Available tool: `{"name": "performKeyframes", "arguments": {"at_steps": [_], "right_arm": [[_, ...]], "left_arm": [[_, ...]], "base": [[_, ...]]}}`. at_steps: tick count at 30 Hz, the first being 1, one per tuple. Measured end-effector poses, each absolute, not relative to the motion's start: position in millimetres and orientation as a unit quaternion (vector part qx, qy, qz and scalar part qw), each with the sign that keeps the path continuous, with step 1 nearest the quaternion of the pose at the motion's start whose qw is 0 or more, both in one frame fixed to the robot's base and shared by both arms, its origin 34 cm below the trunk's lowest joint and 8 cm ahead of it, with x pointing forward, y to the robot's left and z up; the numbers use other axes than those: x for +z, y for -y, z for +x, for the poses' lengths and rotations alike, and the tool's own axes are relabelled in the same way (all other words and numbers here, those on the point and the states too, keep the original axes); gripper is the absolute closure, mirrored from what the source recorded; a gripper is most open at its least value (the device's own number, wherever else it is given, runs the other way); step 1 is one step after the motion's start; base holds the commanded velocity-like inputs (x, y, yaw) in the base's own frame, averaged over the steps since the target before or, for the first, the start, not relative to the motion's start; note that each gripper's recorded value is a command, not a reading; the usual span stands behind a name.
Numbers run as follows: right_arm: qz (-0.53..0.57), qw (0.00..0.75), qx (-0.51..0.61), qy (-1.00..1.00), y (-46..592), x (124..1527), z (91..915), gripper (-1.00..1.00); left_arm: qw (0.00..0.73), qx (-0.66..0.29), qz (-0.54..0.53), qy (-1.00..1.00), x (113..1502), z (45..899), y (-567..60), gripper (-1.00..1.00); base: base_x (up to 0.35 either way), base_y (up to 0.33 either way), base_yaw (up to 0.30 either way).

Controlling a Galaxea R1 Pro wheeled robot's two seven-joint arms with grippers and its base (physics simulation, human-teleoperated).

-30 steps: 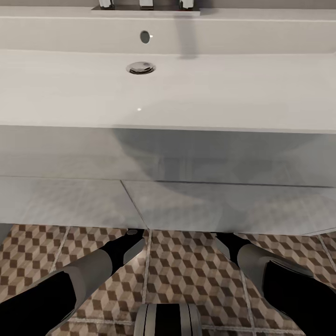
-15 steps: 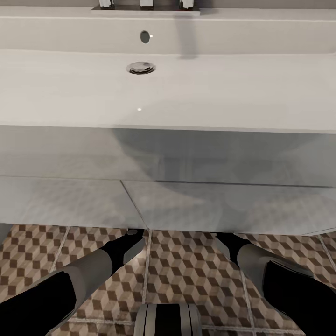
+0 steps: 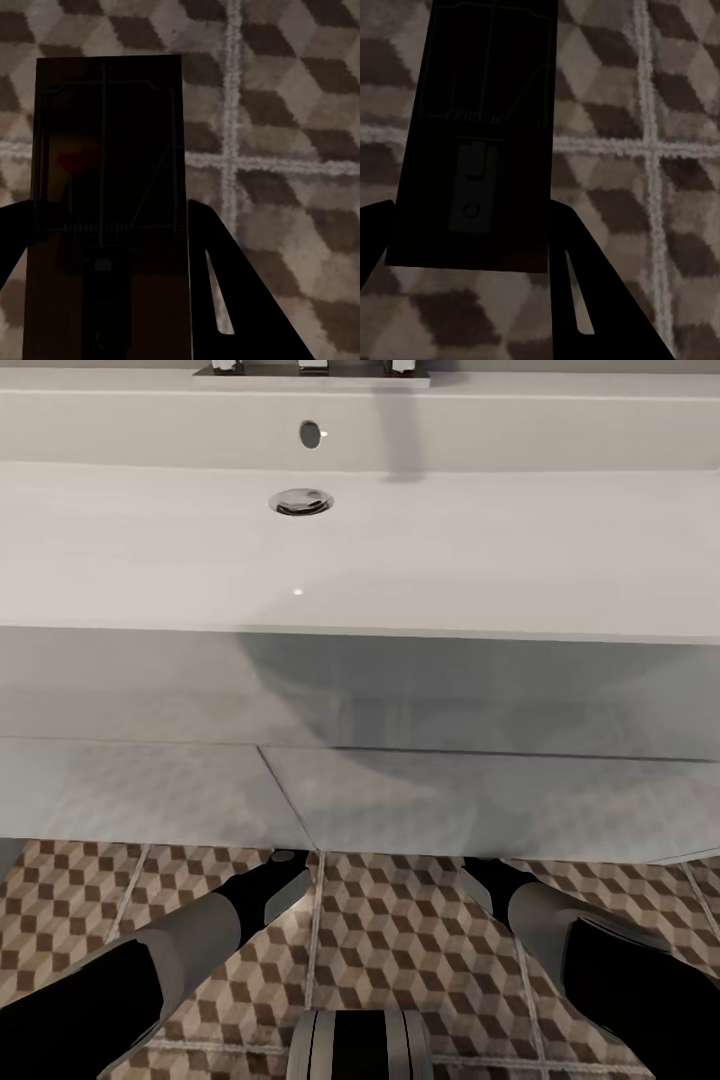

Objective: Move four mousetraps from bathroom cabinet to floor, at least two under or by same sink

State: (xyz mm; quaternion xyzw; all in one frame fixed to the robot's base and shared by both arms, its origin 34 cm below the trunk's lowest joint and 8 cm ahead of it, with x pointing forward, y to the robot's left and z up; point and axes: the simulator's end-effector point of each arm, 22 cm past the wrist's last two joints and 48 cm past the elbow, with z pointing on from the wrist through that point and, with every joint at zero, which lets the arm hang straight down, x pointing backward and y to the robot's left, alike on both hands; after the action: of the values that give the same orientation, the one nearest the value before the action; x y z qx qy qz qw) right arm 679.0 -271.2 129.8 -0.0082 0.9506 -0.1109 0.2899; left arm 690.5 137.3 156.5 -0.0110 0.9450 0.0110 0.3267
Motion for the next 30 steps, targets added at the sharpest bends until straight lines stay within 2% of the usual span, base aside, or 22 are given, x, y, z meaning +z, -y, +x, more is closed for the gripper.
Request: {"name": "performKeyframes", "arguments": {"at_steps": [30], "right_arm": [[-0.003, 0.279, -0.113, -0.954, 274.2, 113.3, 675.1, 1.00]], "left_arm": [[0.324, 0.012, -0.010, -0.946, 145.0, 697.9, -137.6, 1.00]], "base": [[0.000, 0.000, 0.000]]}}
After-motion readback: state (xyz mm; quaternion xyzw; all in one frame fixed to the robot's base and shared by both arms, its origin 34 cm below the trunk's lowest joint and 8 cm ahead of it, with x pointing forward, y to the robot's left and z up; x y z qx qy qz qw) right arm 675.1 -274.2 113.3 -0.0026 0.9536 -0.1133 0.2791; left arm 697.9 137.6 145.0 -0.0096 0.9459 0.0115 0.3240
